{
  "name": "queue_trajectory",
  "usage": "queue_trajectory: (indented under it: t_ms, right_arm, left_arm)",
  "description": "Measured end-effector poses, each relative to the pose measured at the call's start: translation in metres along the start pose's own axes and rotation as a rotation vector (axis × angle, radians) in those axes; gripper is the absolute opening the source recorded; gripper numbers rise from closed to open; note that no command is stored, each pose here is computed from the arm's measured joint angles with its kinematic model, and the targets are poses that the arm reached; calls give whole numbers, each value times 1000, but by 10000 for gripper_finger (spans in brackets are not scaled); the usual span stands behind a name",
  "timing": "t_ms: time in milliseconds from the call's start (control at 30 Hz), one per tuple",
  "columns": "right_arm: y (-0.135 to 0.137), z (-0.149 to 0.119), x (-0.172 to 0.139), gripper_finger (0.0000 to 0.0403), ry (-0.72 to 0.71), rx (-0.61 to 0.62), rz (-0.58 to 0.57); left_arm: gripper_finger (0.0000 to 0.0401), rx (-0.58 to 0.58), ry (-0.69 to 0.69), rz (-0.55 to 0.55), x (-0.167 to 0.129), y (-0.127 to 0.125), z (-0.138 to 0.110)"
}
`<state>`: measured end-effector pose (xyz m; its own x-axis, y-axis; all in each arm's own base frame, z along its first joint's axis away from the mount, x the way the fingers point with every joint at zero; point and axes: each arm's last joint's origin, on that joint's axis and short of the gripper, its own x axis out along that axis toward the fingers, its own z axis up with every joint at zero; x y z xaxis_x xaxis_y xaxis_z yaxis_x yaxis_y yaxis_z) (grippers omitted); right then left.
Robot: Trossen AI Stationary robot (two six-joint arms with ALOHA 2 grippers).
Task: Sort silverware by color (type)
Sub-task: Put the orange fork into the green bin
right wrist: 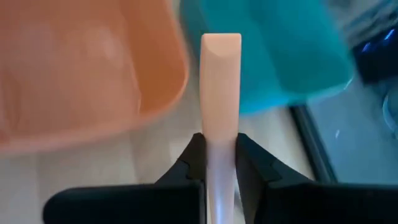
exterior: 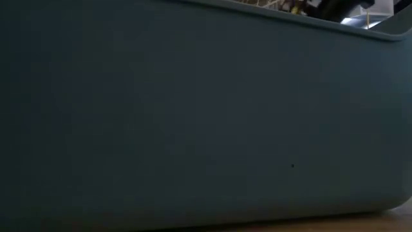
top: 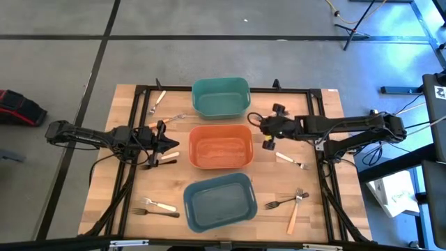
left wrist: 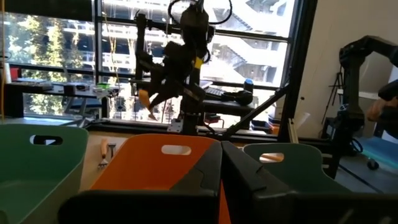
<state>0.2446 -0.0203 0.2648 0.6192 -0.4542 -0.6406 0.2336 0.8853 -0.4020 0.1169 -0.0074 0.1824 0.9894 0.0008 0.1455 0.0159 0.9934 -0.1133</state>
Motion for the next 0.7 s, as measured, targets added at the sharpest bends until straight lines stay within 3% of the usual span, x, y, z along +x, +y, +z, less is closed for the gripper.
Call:
queue_trajectory:
  t_ms: [233, 700]
  right_arm:
    - [-27, 23, 11, 37, -228, 64, -60]
    - [-82, 35, 78, 37, -508, 211, -152]
  left_arm:
    - [2, -1, -10, 1, 0, 0, 1]
    - [2, 4, -23, 5, 0, 0, 2]
